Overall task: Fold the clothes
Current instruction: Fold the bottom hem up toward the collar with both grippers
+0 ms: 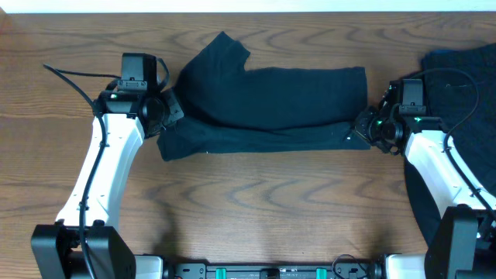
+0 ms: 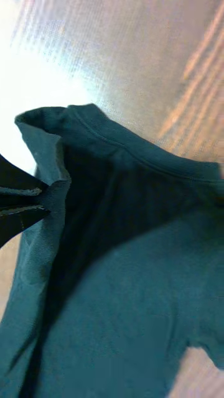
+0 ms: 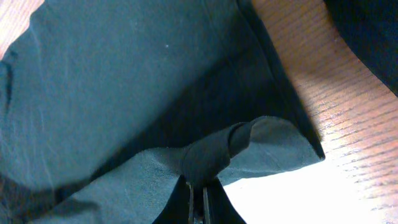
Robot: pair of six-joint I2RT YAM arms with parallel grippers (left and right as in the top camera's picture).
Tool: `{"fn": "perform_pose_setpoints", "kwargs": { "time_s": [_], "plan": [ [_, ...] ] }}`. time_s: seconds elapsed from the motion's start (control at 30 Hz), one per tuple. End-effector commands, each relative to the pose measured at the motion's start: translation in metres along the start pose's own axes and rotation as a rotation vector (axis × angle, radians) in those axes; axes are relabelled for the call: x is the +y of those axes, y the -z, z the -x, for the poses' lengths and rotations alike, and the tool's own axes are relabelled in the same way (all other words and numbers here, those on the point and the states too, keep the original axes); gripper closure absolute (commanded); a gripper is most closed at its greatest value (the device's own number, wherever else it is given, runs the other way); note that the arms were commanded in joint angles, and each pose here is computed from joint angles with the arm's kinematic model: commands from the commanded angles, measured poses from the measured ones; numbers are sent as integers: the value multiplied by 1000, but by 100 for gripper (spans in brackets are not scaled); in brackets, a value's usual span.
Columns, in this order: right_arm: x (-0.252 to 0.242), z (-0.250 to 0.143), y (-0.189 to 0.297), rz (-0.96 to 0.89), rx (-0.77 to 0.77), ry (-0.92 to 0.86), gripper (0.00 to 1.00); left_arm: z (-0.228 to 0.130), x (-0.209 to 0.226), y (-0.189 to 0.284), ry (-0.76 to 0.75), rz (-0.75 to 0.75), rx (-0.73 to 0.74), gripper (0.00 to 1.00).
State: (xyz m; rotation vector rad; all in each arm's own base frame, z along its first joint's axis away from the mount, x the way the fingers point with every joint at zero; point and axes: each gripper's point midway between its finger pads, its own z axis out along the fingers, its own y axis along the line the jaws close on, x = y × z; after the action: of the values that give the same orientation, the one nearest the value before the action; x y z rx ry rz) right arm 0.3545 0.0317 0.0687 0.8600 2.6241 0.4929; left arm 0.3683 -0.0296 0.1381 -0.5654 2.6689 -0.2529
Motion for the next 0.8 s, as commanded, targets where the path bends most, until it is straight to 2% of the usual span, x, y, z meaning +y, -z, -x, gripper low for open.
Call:
{"fn": "perform_pose_setpoints", "kwargs": {
  "time_s": [0.0,0.23,0.53,0.77],
  "plan": [
    [-5,7,-4,-30,-15,-33,99,10,-13,-3,-42,-20,-31,94],
    [-15,3,-25,-67,24,-49,99,7,-36,-31,-124,-43,-24,94],
    [-11,16,-40,-45,-19,-41,99,24,-33,-65,-132,9,-77,94],
    [-25,28,-39,-124,-90,-79,99,33,-25,-80,-125,60,-111,94]
  ]
}}
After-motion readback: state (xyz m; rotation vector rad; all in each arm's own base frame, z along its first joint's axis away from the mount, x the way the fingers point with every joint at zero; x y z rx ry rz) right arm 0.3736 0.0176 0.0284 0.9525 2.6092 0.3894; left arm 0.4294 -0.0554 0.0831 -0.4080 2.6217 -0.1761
